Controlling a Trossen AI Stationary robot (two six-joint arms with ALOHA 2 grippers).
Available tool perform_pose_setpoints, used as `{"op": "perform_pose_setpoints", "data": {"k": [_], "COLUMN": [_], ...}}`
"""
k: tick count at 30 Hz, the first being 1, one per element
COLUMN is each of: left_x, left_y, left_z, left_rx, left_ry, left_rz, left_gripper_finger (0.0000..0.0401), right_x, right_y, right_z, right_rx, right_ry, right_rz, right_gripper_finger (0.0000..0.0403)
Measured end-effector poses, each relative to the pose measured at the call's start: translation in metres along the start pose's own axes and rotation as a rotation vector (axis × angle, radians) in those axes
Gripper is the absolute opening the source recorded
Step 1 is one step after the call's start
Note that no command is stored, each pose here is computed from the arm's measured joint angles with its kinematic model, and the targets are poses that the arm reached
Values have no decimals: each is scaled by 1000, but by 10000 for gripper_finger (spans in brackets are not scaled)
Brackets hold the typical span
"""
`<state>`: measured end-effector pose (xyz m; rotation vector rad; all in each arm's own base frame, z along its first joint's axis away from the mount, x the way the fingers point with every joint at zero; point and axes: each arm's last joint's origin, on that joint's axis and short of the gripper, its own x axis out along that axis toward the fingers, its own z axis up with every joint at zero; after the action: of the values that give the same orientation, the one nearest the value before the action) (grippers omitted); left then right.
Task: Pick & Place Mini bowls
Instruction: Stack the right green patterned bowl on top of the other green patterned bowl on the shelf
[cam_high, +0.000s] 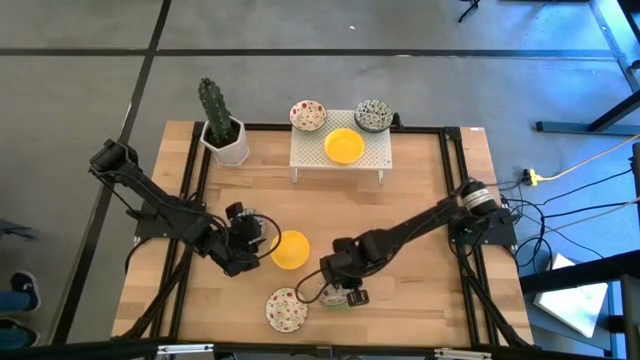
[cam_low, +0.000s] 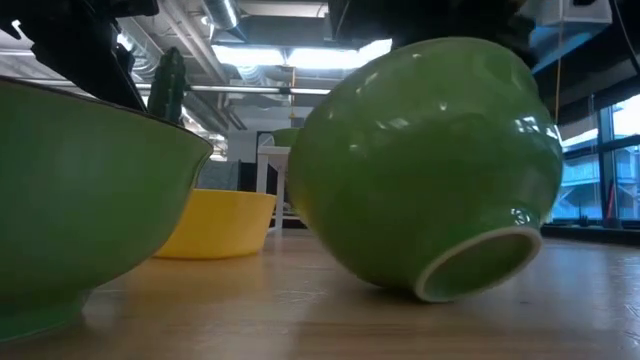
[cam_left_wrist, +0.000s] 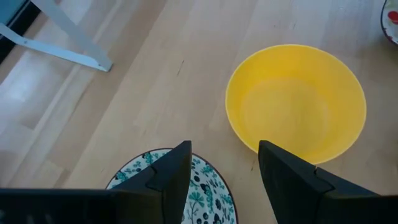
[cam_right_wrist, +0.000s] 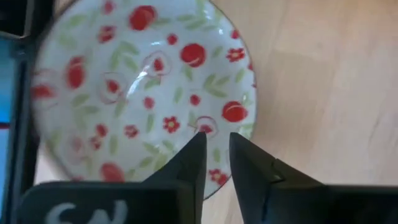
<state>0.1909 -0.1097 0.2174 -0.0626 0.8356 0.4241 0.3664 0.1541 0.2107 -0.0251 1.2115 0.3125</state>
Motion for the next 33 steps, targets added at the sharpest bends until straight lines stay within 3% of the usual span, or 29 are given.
{"op": "perform_pose_setpoints", "data": {"k": [12,24,33], "left_x": [0,0,0], "left_y": [0,0,0], "left_z": [0,0,0], "left_rx": [2,2,2], "left_ry": [0,0,1], "left_rz": [0,-1,-1], "left_gripper_finger": [180,180,180], "right_x": [0,0,-3], "right_y": [24,24,24], "right_z": [-6,-7,-11], "right_rx": [-165,-183,-229], "right_ry": [15,7,57], "right_rz": [-8,-169,-166], "right_gripper_finger": [107,111,111]}}
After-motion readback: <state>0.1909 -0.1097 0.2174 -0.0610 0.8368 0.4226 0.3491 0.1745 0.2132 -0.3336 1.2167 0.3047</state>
